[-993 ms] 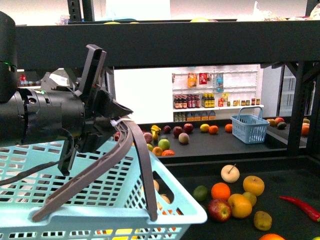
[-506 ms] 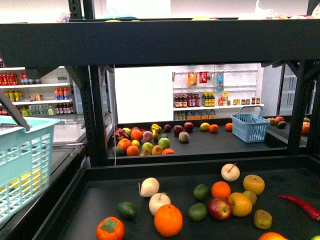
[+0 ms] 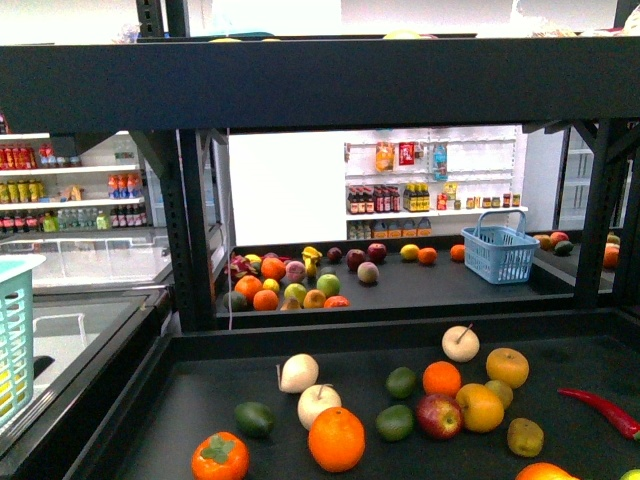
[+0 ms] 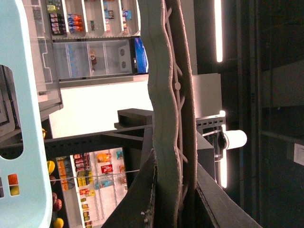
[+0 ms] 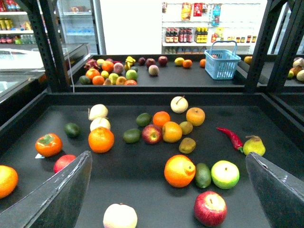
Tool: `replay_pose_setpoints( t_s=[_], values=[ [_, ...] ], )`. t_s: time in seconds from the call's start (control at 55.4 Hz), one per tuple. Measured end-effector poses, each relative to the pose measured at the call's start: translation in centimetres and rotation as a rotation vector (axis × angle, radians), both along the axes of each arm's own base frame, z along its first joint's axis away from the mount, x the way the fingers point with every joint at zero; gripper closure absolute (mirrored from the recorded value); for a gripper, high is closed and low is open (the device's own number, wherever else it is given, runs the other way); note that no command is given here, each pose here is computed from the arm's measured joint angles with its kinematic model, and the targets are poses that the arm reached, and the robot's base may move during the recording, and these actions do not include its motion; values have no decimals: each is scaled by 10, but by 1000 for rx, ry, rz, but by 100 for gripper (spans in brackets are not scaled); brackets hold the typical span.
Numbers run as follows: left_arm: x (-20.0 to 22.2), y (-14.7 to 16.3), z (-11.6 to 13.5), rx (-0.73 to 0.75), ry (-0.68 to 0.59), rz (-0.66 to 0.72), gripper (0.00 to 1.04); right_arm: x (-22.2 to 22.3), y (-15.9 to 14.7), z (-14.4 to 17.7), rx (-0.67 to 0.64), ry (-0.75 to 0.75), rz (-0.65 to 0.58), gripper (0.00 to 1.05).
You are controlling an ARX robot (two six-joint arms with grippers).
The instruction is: Pick lemon from shelf
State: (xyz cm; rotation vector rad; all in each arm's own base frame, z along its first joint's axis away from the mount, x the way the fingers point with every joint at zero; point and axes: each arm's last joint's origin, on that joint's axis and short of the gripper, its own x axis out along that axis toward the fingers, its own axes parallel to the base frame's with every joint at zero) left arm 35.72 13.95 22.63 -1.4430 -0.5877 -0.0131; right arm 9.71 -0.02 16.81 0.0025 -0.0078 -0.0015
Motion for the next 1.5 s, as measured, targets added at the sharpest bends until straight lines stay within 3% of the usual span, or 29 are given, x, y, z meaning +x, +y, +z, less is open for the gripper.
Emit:
replay_pose_setpoints(
  t_s=[0.054, 0.09, 0.343, 0.668, 1.065, 1.156, 1.318, 1.499],
  values=[
    [-1, 1, -2, -1, -3, 2, 93, 0, 0, 0, 0, 0, 0, 7],
    [-1, 2, -21, -29, 32, 4, 93, 0, 0, 0, 0, 0, 0, 7],
    [2, 3, -36, -56, 64, 4, 93, 0, 0, 0, 0, 0, 0, 7],
    [3, 3, -39, -58, 69, 3, 93, 0, 0, 0, 0, 0, 0, 7],
    [3, 2, -39, -48, 70, -2, 25, 0, 0, 0, 0, 0, 0, 7],
    [3, -1, -41, 7, 129, 24, 9, 0, 0, 0, 0, 0, 0, 7],
    [0, -4, -38, 53, 282, 70, 8, 0, 0, 0, 0, 0, 0, 7],
    [-11, -9, -16, 177, 516, 157, 8, 0, 0, 0, 0, 0, 0, 7]
  ],
)
